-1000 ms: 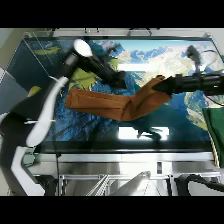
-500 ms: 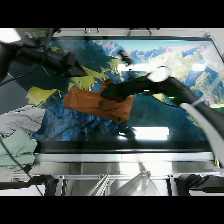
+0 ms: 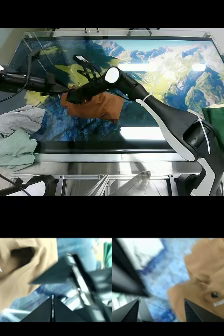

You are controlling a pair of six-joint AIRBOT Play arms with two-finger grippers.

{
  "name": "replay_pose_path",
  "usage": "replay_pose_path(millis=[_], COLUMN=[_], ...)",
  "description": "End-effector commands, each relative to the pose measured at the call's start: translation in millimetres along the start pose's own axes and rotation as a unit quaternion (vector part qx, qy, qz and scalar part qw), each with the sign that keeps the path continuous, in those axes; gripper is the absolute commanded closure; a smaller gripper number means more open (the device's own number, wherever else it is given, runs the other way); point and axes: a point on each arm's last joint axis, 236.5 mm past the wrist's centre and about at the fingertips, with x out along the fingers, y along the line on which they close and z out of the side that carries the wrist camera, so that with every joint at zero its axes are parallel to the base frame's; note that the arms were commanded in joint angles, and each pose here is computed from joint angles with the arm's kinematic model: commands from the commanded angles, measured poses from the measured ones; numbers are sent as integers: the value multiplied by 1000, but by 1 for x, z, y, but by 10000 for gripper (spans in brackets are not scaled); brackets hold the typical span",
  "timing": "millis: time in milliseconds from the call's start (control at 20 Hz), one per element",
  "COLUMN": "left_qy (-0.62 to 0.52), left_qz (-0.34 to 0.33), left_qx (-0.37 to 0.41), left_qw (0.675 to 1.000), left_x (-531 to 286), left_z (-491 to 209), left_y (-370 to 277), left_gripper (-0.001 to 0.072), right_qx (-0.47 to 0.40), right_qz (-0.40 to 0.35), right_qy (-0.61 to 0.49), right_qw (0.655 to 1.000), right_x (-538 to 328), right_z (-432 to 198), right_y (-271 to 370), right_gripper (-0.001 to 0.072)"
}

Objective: Fold the shirts.

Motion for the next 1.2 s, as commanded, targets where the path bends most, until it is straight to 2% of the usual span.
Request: replay_pose_path(millis=[0,50,100,150,250,450,500,550,600,650,900,1050,1100,1150], left_qy=[-49,-61,-72,-83,-99,-97,-96,-97,-98,-98,-94,-92,-92,-93], left_qz=[-8,-3,1,5,11,14,14,13,13,13,10,10,9,9], left_qx=[-17,-19,-21,-21,-23,-14,-13,-13,-12,-12,-11,-9,-9,-9], left_qw=[999,998,997,996,995,995,995,995,995,995,995,996,996,996], left_x=[-27,-36,-44,-52,-64,-68,-68,-68,-68,-68,-68,-68,-68,-68], left_z=[11,13,15,17,19,16,15,16,16,17,15,14,14,14], left_y=[12,15,18,20,22,22,21,21,21,21,19,19,19,19], left_gripper=[707,707,707,707,707,707,707,707,707,707,707,707,706,707], right_qx=[-28,-20,2,36,122,246,268,291,316,338,424,460,468,463], right_qz=[-15,-41,-74,-105,-120,-134,-141,-146,-149,-146,-76,-58,-39,-26], right_qy=[26,55,94,130,185,183,159,133,105,79,10,15,12,1], right_qw=[999,997,993,985,968,942,940,936,931,926,902,886,883,886], right_x=[-35,-54,-77,-100,-143,-182,-181,-177,-170,-160,-98,-66,-61,-59], right_z=[8,-1,-16,-32,-67,-122,-131,-139,-144,-146,-140,-158,-156,-150], right_y=[6,-11,-35,-58,-90,-127,-135,-143,-152,-160,-179,-186,-183,-181], right_gripper=[239,392,415,415,416,418,408,347,80,16,16,17,90,92])
